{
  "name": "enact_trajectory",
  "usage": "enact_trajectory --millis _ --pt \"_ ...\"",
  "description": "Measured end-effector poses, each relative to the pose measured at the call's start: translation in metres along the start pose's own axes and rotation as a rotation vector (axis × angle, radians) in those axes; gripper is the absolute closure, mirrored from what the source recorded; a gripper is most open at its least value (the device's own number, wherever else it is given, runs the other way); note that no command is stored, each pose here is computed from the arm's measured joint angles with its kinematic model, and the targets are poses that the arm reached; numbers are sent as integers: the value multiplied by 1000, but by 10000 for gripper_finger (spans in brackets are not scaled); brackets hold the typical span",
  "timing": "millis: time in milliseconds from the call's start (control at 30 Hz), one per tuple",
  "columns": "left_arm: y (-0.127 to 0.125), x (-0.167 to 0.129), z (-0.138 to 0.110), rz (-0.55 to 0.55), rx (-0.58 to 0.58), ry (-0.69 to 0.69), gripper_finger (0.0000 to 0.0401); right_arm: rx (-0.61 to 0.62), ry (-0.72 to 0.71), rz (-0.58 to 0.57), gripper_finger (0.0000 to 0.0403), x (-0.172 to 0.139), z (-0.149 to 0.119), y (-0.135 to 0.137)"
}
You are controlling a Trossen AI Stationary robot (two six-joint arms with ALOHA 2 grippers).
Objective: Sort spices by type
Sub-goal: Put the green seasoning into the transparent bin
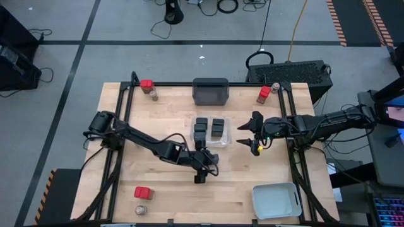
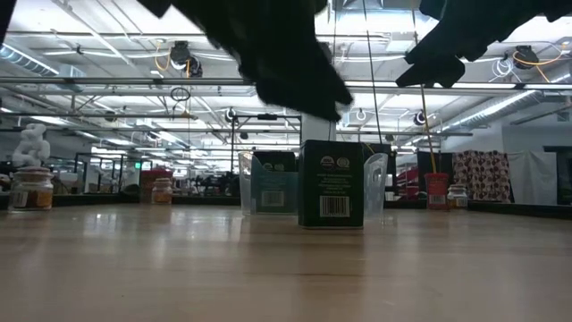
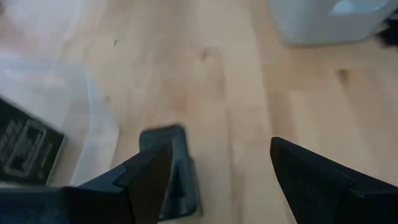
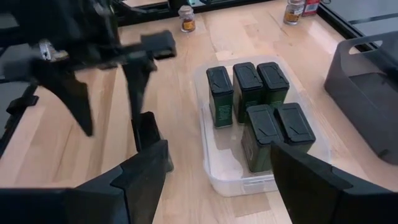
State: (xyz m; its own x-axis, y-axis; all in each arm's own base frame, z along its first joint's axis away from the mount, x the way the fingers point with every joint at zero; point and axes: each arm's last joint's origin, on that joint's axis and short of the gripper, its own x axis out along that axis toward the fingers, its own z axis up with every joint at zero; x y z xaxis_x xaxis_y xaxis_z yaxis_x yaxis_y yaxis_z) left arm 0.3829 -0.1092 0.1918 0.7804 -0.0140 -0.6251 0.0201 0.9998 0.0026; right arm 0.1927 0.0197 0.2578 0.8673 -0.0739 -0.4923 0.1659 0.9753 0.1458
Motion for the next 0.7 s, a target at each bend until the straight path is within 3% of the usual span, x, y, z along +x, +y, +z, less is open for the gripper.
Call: enact_trajectory --millis 233,567,700 --pt "2 11 -8 111 2 9 124 0 4 -1 140 0 0 0" --pt "-1 8 -4 63 47 -19 125 -3 3 -2 140 0 0 0" --pt "0 7 -2 95 29 -36 125 -2 3 -3 140 0 0 0"
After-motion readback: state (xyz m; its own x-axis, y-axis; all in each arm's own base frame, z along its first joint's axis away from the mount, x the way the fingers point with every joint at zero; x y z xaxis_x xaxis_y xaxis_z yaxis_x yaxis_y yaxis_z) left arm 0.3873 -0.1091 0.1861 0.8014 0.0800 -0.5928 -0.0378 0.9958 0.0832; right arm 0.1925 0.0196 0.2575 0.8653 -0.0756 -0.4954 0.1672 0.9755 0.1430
